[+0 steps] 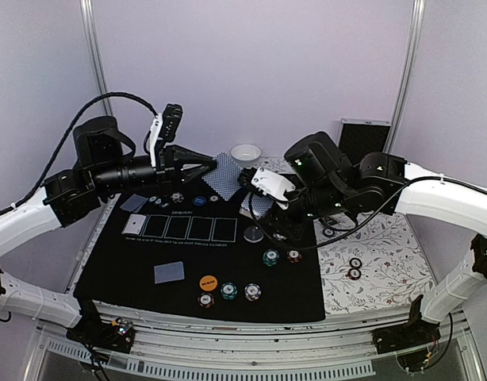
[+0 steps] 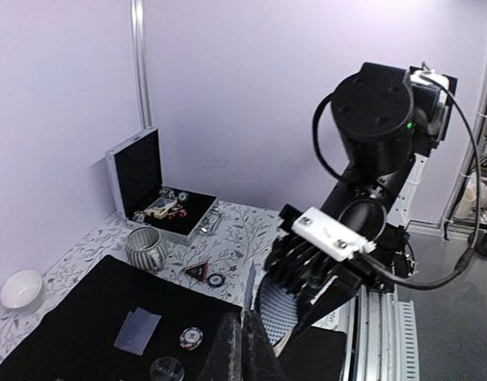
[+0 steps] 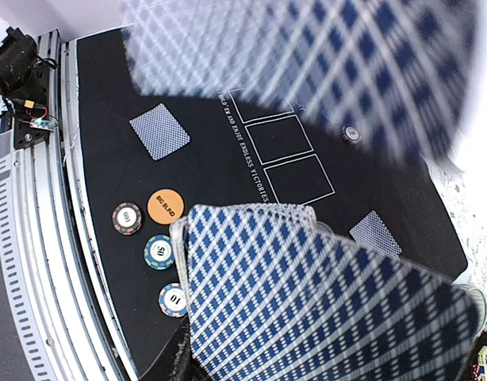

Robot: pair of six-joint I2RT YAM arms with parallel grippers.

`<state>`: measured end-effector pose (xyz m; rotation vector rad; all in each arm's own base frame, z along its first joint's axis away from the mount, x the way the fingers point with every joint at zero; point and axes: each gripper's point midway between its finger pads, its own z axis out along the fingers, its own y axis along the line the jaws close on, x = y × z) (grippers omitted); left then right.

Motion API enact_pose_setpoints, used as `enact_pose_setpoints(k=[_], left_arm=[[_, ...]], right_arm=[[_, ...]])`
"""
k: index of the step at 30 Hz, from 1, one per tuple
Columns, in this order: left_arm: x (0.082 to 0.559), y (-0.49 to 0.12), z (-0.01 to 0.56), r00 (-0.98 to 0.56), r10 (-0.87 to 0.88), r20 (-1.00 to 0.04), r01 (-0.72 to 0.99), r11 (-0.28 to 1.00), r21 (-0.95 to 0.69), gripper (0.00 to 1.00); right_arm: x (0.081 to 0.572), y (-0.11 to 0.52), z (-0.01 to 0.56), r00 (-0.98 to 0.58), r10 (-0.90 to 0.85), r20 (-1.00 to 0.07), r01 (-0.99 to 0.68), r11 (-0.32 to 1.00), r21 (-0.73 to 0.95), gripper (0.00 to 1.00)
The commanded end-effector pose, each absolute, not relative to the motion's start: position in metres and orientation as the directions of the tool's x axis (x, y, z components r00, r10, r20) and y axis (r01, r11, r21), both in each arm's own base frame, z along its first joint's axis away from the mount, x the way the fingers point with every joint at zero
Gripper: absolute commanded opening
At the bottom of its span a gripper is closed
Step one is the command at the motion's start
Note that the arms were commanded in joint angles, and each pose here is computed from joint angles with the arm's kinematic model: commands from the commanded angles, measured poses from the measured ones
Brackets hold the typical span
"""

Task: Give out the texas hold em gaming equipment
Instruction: Flop the poker card into the community card area.

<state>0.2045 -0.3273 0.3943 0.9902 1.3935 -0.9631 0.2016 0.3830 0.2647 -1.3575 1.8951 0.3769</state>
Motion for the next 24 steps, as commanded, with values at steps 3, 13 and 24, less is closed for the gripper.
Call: enact_pose_setpoints(k=[3, 13, 24], left_arm=[[0.255, -0.268, 0.397, 0.061, 0.199, -0.978, 0.789, 0.590, 0.169, 0.00], [0.355, -0.156, 0.265, 0.256, 0.783, -0.567, 0.497, 0.397, 0.772, 0.00], [0.383, -0.111, 0.166, 0.392, 0.738, -0.550, 0.657, 0.194, 0.729, 0.00]], right_arm=[[0.199, 0.373, 0.282, -0.149, -0.632, -0.760, -0.887, 0.426, -0.180, 0.04], [0.195, 0.368, 0.288, -0.128, -0.610, -0.782, -0.891, 0.416, -0.179, 0.04], [0.188, 0.355, 0.291, -0.128, -0.592, -0.796, -0.887, 0.427, -0.174, 0.04]])
